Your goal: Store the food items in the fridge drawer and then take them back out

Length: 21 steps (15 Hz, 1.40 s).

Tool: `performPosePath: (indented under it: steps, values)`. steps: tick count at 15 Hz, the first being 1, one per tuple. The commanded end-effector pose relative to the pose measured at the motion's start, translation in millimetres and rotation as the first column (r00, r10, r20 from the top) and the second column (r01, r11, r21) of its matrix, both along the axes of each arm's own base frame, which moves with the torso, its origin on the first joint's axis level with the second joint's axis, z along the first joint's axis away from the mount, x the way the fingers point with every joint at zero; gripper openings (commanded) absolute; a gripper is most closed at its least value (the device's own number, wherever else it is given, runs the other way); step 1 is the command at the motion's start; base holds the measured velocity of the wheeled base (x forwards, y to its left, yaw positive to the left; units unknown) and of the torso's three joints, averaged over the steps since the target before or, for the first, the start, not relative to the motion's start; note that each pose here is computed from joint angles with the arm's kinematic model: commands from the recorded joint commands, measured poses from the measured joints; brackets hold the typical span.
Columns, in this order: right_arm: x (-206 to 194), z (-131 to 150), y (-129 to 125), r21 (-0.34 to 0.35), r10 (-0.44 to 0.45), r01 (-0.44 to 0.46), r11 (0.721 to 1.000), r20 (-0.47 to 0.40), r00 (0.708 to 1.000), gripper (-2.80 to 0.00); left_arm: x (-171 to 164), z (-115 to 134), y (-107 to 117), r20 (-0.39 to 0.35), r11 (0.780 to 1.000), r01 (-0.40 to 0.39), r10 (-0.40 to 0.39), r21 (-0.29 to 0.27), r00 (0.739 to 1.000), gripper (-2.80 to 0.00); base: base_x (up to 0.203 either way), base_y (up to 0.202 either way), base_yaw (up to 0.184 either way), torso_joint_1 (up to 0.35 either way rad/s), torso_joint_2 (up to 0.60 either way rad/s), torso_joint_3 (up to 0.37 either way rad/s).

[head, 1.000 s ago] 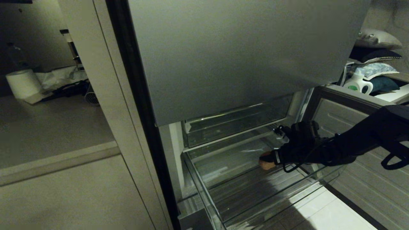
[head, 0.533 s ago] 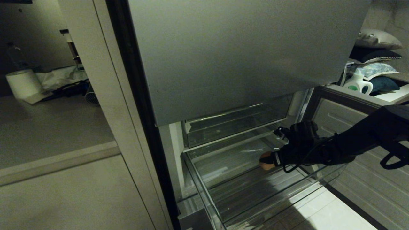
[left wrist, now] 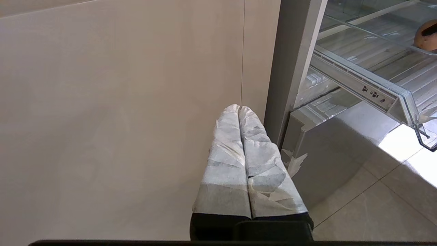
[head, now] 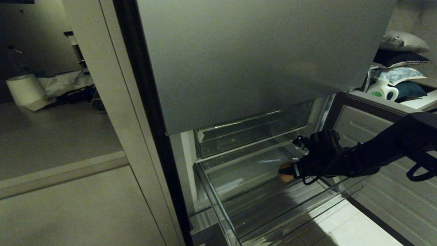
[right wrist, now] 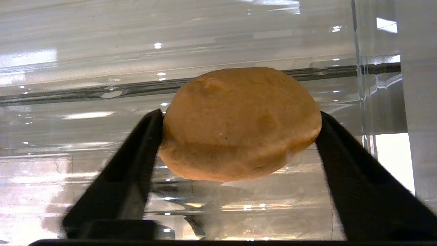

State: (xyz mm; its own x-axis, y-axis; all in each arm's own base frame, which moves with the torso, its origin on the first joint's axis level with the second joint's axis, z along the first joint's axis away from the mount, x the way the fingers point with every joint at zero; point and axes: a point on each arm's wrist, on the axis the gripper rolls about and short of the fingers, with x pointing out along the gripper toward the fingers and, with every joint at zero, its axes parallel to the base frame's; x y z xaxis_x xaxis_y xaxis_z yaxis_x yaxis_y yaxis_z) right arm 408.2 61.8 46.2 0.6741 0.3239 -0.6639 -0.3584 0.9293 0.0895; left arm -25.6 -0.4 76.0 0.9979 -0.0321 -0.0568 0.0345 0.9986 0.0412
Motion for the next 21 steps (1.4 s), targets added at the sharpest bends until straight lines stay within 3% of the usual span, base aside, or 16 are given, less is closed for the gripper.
performPosePath:
  steps: [1, 4, 9, 13, 21]
  values:
    - [-1, 0, 0, 0.000, 0.002, -0.002, 1.000, -0.003, 1.000, -2.80, 0, 0, 0, -0.001, 1.000, 0.000, 0.000, 0.000, 1.000, -2.80, 0.000, 0.000, 0.000, 0.000, 0.00, 0.000]
    - [-2, 5, 0, 0.003, 0.002, -0.002, 1.000, 0.009, 1.000, -2.80, 0, 0, 0, -0.001, 1.000, 0.000, 0.000, 0.000, 1.000, -2.80, 0.000, 0.000, 0.000, 0.000, 0.00, 0.000]
    - [-13, 60, -1, 0.023, -0.001, -0.003, 1.000, 0.140, 0.990, -2.80, 0, 0, 0, -0.001, 1.000, 0.000, 0.000, 0.000, 1.000, -2.80, 0.000, 0.000, 0.000, 0.000, 0.00, 0.000]
    - [-38, 89, -5, 0.030, -0.003, -0.003, 1.000, 0.190, 0.982, -2.80, 0, 0, 0, -0.001, 1.000, 0.000, 0.000, 0.000, 1.000, -2.80, 0.000, 0.000, 0.000, 0.000, 0.00, 0.000]
    - [-138, 146, -19, 0.066, -0.024, 0.005, 0.998, 0.302, 0.953, -2.80, 0, 0, 0, -0.001, 1.000, 0.000, 0.000, 0.000, 1.000, -2.80, 0.000, 0.000, 0.000, 0.000, 0.00, 0.000]
